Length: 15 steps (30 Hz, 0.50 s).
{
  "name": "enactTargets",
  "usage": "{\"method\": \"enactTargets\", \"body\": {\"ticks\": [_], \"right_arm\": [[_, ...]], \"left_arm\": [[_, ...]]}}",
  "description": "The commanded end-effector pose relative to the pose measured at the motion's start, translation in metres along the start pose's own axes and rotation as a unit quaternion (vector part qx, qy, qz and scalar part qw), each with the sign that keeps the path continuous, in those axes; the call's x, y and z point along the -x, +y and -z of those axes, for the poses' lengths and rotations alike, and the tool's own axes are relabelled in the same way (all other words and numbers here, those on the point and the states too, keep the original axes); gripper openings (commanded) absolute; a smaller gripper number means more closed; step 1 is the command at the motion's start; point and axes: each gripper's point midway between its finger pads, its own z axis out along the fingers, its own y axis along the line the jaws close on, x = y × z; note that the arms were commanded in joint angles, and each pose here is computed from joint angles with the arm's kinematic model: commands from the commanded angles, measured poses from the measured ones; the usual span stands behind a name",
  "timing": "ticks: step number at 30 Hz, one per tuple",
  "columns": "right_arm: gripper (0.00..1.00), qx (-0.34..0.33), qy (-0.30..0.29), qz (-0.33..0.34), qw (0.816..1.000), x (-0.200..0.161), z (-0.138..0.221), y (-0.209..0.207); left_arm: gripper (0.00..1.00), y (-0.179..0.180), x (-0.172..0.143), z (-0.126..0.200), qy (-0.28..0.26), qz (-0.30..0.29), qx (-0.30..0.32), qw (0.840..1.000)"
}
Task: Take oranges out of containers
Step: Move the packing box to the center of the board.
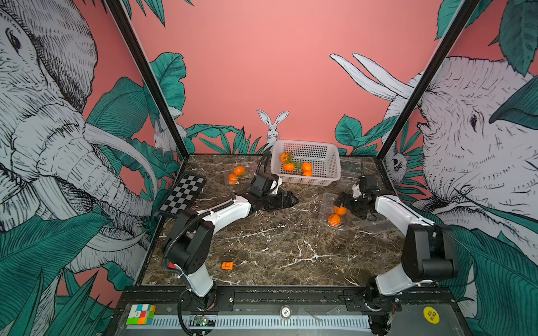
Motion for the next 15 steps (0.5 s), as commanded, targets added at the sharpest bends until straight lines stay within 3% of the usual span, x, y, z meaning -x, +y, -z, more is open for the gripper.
{"method": "enactTargets", "body": {"ticks": [1, 5, 11, 13, 15], "right_arm": [[0.99, 0.037, 0.001, 0.080, 0.996, 0.007, -0.010, 0.048], [0.98, 0.056, 0.015, 0.177, 0.982, -0.003, -0.024, 0.109], [0.99, 0.108, 0.048, 0.331, 0.936, -0.050, -0.023, 0.193], [0.99, 0.112, 0.036, 0.337, 0.934, -0.052, -0.012, 0.199], [0.99, 0.116, 0.000, 0.303, 0.946, -0.041, 0.004, 0.194]], "left_arm": [[0.99, -0.001, 0.001, 0.017, -0.017, 0.001, -0.002, 1.000], [0.99, 0.020, 0.005, 0.040, -0.038, 0.023, 0.011, 0.999], [0.99, 0.069, 0.022, 0.089, -0.099, 0.072, 0.055, 0.991], [0.99, 0.075, 0.026, 0.095, -0.099, 0.070, 0.068, 0.990], [0.99, 0.075, 0.032, 0.096, -0.100, 0.062, 0.078, 0.990]]}}
